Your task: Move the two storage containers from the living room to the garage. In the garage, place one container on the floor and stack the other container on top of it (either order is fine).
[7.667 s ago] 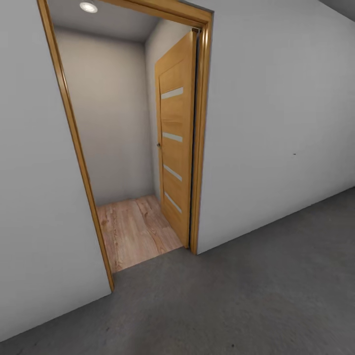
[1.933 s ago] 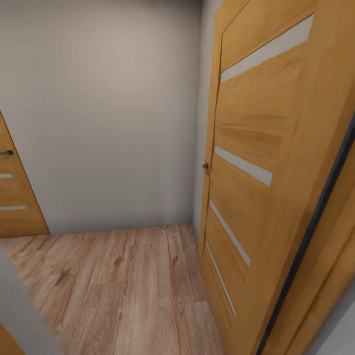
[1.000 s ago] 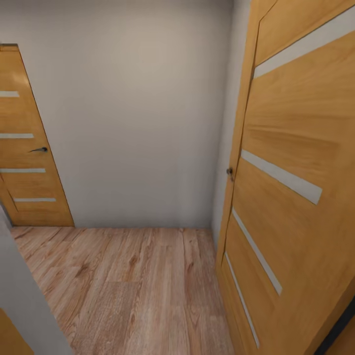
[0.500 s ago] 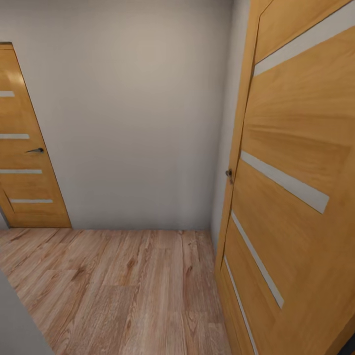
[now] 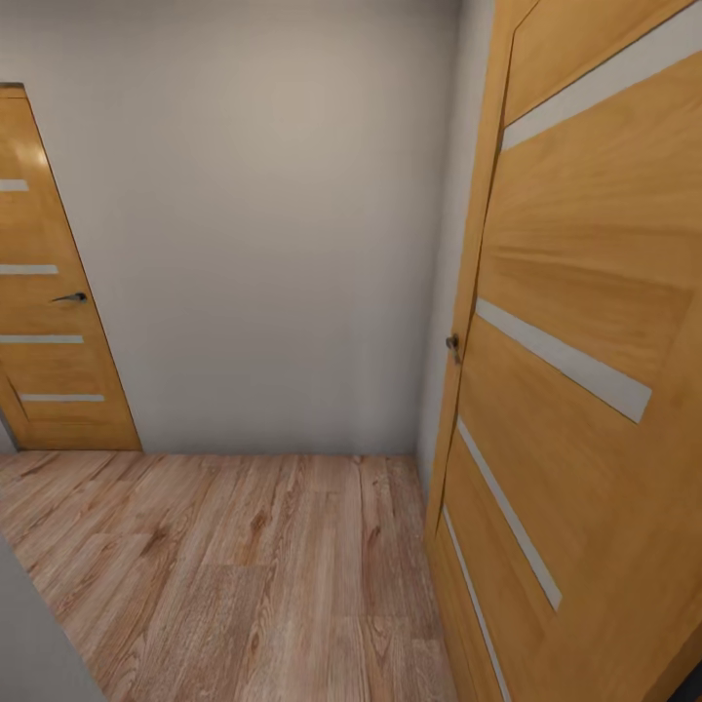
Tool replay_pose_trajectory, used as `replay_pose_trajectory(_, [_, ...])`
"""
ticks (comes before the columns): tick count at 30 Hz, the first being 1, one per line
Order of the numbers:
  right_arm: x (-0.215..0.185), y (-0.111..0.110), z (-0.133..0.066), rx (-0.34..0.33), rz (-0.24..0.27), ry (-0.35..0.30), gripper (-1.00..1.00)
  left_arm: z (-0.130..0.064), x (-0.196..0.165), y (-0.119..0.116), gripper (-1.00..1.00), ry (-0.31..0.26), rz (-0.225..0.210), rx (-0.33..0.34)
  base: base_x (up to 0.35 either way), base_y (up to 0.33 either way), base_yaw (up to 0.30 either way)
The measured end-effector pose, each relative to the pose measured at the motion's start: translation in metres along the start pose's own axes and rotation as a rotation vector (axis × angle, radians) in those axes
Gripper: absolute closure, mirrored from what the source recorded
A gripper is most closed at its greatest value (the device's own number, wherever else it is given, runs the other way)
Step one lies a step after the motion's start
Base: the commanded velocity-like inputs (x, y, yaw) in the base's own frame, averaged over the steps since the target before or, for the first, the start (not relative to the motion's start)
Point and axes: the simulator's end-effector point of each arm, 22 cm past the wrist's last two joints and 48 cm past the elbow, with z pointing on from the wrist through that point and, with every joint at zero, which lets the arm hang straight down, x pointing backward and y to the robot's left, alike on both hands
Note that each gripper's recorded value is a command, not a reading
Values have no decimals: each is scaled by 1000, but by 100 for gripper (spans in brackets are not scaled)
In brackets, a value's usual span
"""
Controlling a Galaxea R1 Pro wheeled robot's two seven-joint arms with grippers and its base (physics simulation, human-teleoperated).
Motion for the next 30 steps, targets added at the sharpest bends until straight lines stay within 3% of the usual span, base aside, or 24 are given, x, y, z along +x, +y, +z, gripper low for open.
replay_pose_trajectory(13, [0,0,0,0,0,0,-100,0,0,0,-100,0,-1,0,0,88,0])
replay_pose_trajectory(30, [0,-1,0,1,0,-1,-100,0,0,0,-100,0,-2,0,0,6,0])
